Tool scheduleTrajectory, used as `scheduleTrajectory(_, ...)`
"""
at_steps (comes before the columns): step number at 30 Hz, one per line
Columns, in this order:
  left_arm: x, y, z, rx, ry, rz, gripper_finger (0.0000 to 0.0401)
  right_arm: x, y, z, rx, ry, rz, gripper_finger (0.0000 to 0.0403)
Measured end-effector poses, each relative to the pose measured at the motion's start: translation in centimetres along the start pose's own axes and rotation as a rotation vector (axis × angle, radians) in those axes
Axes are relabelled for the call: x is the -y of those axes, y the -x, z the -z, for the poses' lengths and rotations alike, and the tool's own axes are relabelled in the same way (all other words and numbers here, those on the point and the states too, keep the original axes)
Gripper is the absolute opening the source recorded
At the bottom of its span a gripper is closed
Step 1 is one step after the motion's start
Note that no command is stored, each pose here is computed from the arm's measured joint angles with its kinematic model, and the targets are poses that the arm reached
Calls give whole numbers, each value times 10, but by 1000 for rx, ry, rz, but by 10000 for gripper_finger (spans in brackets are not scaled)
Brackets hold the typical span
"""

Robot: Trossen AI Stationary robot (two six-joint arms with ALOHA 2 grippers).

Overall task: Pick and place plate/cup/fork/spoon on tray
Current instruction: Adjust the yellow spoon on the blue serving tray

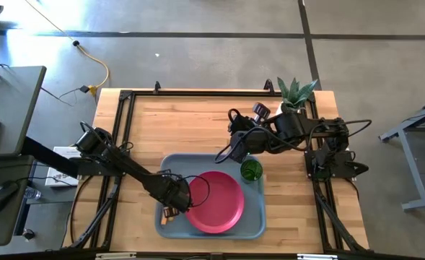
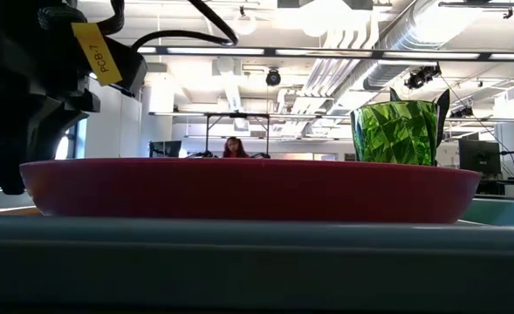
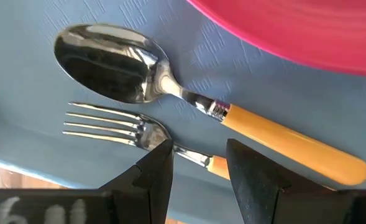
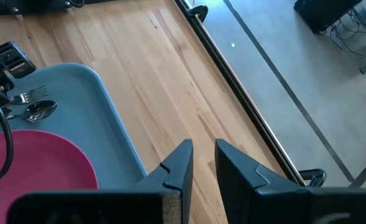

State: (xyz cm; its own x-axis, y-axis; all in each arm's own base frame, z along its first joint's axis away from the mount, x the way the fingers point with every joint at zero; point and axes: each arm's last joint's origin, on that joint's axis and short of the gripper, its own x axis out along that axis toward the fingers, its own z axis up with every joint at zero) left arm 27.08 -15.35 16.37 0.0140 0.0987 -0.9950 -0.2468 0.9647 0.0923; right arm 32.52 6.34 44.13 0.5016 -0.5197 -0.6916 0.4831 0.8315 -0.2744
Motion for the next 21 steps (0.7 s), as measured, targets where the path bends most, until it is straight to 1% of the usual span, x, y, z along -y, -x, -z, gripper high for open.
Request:
scheduleTrajectory(5,-2,0,-2,7,5,-5,140,0,0,0,0,0,0,59)
scheduleTrajectory(12,0,0,-3,23,-62,8,140,0,0,0,0,-2,0,59)
scheduleTrajectory(21,1,0,-5,32,-113,25,140,0,0,0,-3,-3,-6,59)
